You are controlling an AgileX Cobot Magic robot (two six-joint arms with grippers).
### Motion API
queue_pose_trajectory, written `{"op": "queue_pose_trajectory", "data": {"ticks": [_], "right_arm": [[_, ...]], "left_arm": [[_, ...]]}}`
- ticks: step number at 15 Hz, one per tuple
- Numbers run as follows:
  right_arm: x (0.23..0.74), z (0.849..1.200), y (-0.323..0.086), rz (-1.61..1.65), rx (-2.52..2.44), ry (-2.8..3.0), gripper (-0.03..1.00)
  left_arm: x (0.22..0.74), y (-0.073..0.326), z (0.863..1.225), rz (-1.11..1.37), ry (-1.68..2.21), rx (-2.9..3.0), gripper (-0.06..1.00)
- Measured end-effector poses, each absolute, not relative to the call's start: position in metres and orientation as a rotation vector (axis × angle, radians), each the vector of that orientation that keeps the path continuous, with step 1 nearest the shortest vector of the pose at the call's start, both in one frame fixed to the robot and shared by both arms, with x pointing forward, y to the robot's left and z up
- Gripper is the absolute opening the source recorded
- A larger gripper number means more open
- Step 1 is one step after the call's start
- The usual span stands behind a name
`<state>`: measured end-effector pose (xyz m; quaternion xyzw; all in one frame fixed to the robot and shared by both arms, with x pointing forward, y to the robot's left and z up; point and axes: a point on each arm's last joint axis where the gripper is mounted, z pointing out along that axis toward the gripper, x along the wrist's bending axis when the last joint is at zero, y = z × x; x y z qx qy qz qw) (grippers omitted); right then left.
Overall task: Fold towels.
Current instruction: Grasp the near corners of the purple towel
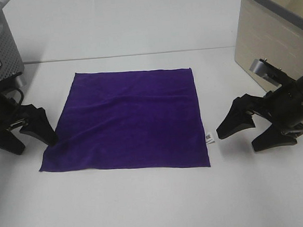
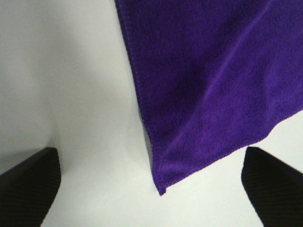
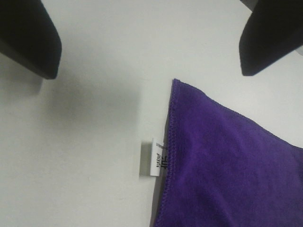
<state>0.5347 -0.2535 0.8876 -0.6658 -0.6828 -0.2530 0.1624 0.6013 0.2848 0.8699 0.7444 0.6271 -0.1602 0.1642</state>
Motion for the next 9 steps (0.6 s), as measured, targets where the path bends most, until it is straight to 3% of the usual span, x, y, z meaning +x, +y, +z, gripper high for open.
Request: {"op": "queue_pose_trajectory", "data": {"ticks": [9], "right_arm": [[0.541, 0.867, -0.249, -0.705, -1.914, -1.803, 0.98]], "left_arm": [[0.602, 0.286, 0.870, -0.461, 1.825, 2.089, 0.97]]}}
